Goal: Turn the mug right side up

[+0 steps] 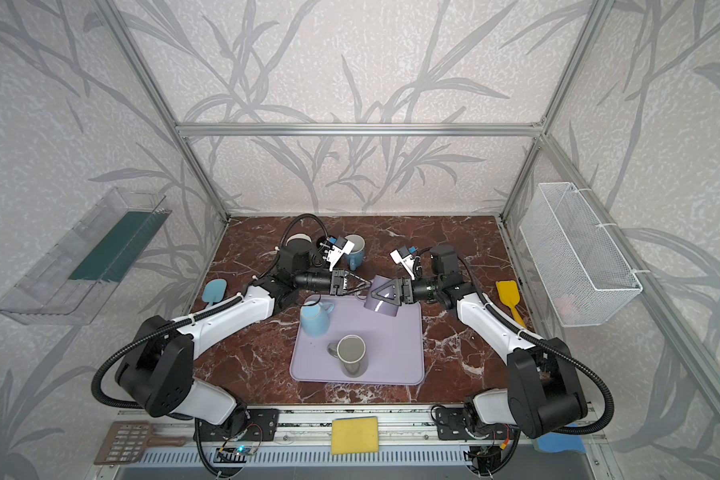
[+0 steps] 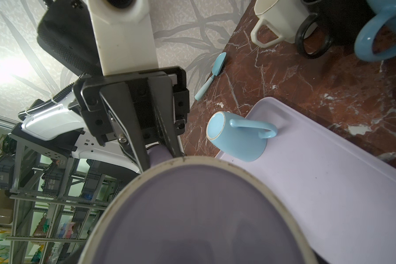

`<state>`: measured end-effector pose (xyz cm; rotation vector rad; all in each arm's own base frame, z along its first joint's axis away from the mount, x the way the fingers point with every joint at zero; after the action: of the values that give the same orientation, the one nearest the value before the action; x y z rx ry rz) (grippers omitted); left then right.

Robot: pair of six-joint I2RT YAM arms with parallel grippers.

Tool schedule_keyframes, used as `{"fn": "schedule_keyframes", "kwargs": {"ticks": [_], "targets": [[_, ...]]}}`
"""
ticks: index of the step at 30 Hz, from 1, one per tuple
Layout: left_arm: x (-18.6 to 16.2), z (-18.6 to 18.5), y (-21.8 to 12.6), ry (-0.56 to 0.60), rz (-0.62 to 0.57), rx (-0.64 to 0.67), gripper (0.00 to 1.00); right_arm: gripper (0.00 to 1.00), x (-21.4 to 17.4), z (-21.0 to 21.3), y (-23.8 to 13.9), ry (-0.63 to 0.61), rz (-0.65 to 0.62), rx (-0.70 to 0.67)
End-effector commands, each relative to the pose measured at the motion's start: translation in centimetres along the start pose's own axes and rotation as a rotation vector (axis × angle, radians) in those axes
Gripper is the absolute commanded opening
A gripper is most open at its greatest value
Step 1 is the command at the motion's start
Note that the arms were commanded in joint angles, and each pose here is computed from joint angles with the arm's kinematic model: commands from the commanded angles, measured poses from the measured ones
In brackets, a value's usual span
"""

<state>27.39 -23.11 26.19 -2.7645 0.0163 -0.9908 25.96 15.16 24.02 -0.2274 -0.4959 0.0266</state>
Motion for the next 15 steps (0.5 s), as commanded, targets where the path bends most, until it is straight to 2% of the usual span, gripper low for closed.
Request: {"fn": "schedule_keyframes", "kwargs": {"ticks": [1, 15], "targets": [[-0.5, 0.9, 0.0, -0.091, -0.069, 0.120, 0.00, 0.63, 1.2, 1.8, 0.6, -0.147, -0.025, 0.025], [-1.1, 1.8, -0.7, -0.152, -0.219, 0.201, 0.00, 0.76, 1.7, 0.5, 0.8, -0.050, -0.098, -0.082]]}}
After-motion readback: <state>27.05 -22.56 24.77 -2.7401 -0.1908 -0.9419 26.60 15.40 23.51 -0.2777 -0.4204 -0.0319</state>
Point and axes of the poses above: each gripper's point midway between its finger pads, its own y axis out along the fingers, its own z axis along the line the jaws close on, x = y × z, the point moved 10 cm from there along -y, back along the fingers, and after that the axes turned 4 degrees about y, right-handed, at the moved point
